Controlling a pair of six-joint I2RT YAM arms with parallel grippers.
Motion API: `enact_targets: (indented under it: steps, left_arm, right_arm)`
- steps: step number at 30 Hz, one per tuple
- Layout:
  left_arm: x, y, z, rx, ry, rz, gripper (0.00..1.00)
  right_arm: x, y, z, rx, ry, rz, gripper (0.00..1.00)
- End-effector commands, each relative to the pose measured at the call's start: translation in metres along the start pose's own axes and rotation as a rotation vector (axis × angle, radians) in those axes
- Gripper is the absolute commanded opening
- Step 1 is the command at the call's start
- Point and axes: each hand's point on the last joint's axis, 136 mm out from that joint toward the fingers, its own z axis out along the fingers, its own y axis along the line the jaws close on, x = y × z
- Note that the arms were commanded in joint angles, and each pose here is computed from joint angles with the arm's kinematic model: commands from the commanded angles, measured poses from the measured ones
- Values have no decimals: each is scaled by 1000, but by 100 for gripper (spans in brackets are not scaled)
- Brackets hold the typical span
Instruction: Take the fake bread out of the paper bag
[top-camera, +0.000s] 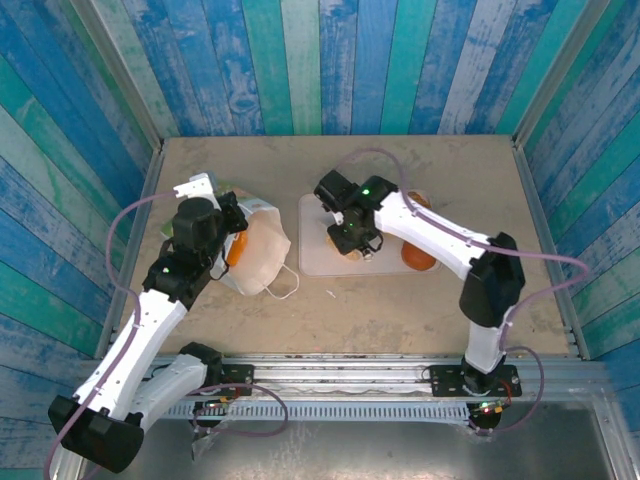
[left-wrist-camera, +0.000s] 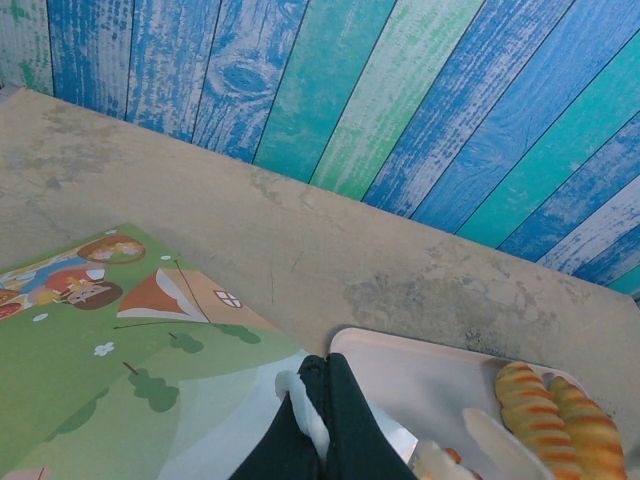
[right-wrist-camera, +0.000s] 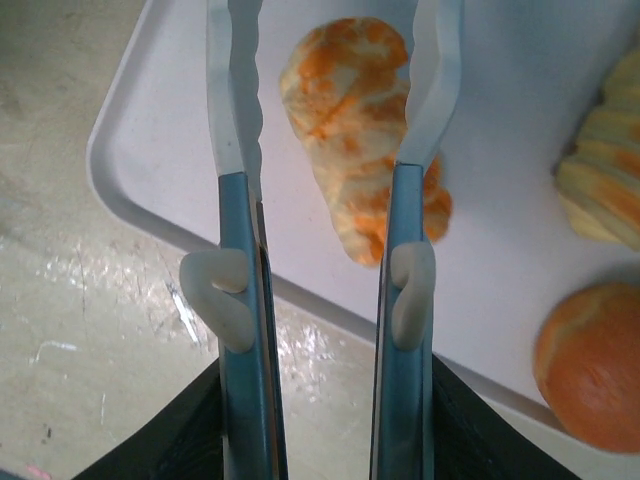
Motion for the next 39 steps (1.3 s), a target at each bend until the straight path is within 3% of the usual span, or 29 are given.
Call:
enact_targets:
  steps: [1,7,19,39]
  left_arm:
    - [-3,2,-5,-2,-14,10,0]
    - [-3,3,-5,-8,-14,13,0]
    - [-3,3,-6,-6,-14,6,0]
    - [-6,-2,-4,9,-14,-12,0]
  right_arm:
    - [-3,-1,9,16,46,0,46]
    - [9,7,19,-11,125,-72,44]
    - [53,-12,-5,10,148,-269,37]
    - [93,-48,-14,108,235,-308,36]
